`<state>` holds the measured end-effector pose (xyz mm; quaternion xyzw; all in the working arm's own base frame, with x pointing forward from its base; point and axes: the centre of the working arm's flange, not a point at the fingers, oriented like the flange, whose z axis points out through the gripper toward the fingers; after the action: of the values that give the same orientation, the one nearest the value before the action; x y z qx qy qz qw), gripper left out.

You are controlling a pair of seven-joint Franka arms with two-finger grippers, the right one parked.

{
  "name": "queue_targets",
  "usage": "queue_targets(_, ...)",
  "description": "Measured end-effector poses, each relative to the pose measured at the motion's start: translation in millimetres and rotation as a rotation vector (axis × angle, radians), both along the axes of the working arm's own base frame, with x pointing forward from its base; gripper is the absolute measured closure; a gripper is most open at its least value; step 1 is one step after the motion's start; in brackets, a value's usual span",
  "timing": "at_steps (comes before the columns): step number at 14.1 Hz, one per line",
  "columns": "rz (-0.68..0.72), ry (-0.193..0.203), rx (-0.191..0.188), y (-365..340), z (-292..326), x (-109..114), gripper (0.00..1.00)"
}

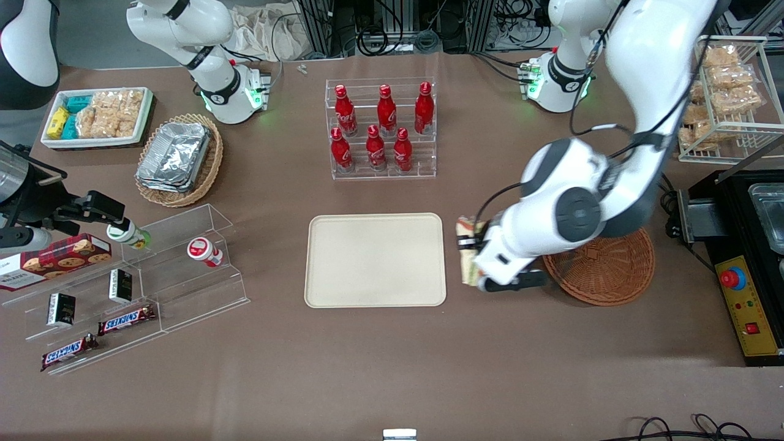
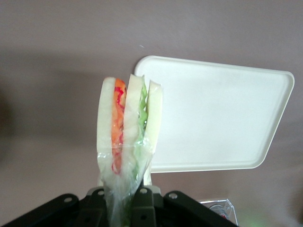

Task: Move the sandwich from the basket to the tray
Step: 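Carry the sandwich over the beige tray and lower it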

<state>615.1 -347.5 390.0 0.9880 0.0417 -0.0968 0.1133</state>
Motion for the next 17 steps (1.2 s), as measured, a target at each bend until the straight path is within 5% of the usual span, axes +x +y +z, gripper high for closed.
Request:
queue_targets(7,-0.112,-0.066,0.053,-73.3,-133.0,-35.8,0.85)
queue_targets(10,-0.112,-0.084,0.102,-77.3,-167.7,-40.5,0.85)
queue_targets(13,-0.09,-0.092,0.113,-77.2,-174.6,-39.6,0.85)
queue_targets(17,-0.024,-0.079,0.126,-77.0,-176.7,-40.0,0.49)
